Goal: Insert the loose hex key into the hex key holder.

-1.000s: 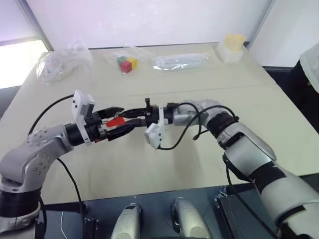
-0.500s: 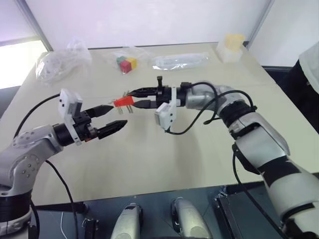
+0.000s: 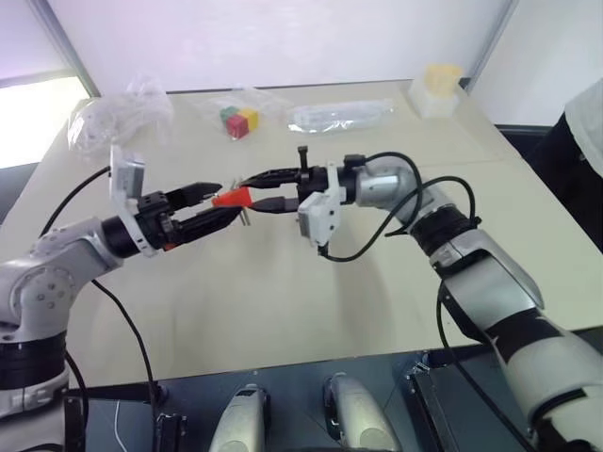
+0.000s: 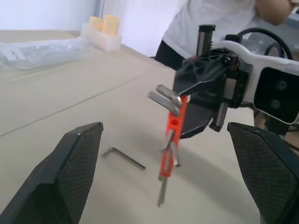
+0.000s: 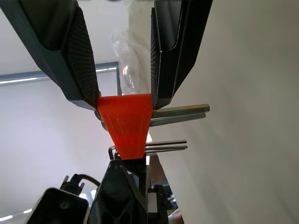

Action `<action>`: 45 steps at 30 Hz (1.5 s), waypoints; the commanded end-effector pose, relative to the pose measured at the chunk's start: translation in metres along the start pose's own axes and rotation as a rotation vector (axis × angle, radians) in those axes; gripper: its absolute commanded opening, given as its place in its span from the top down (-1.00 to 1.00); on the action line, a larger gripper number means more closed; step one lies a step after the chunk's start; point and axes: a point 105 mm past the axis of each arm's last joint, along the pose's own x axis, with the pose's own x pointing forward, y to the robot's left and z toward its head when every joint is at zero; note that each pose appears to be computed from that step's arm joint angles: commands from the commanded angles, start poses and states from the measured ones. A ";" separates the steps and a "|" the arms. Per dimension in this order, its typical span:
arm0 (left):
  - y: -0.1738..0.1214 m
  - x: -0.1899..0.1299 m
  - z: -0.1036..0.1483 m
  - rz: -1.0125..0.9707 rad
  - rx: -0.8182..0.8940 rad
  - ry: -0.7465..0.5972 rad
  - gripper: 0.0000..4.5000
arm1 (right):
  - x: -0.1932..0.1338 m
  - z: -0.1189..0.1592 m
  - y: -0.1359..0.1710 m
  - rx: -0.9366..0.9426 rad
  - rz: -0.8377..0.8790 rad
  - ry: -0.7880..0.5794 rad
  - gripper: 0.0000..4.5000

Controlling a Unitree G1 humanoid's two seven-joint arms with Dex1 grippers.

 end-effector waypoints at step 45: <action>-0.013 0.011 0.027 -0.073 0.001 -0.122 0.00 | -0.003 0.013 -0.036 0.071 -0.090 -0.047 0.54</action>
